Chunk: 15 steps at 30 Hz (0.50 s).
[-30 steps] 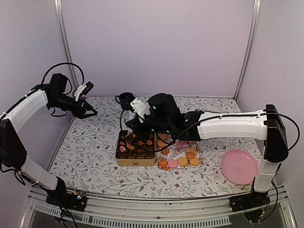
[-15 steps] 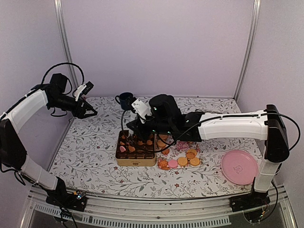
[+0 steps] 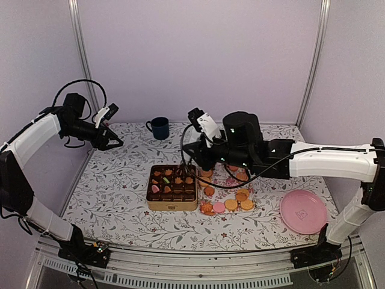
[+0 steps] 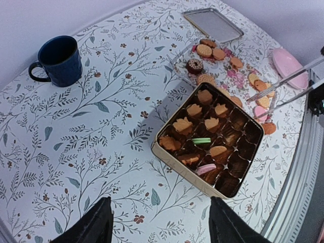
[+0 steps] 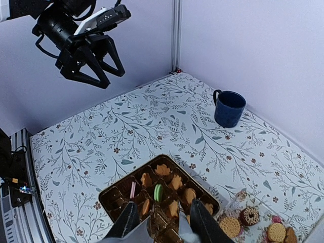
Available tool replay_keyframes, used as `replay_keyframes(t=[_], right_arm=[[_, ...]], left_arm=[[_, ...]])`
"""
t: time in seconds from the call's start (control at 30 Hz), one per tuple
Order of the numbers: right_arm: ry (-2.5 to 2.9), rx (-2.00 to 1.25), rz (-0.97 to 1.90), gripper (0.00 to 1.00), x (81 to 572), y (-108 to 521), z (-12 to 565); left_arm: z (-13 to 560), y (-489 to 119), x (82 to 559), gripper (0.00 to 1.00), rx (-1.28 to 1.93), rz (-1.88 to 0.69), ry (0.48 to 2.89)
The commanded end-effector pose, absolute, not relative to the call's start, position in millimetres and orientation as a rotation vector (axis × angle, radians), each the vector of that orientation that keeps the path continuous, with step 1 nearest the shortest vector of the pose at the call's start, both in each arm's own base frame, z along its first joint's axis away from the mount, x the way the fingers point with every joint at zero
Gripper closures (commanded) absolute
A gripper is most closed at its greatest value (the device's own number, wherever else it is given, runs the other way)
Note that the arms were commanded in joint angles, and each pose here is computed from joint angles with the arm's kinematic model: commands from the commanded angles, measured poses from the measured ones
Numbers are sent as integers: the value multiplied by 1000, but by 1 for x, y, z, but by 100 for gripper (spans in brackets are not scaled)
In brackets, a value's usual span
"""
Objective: Pack the cookies
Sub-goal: Place the fake cookies in the empty pocket of the box, then pick up the fake cookies from the plate.
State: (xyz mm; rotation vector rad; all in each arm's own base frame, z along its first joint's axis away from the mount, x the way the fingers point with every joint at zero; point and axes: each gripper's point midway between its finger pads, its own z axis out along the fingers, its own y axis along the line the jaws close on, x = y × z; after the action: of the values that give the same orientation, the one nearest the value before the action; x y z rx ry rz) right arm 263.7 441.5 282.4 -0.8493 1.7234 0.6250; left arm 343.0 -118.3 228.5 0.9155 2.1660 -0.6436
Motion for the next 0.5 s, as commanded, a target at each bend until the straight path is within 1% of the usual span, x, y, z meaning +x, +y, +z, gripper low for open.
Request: replay_keyframes(t=[0.0, 0.13, 0.3, 0.47], right_arm=[[1760, -703, 562, 66, 269, 383, 289], [1838, -617, 475, 64, 268, 329, 265], [1900, -478, 399, 59, 267, 271, 249], [1926, -418, 415, 59, 261, 251, 239]], left_arm=[[239, -115, 341, 35, 912, -632, 2148], [239, -116, 342, 35, 910, -642, 2150], [240, -117, 343, 35, 908, -648, 2146], [241, -118, 343, 35, 907, -659, 2144]])
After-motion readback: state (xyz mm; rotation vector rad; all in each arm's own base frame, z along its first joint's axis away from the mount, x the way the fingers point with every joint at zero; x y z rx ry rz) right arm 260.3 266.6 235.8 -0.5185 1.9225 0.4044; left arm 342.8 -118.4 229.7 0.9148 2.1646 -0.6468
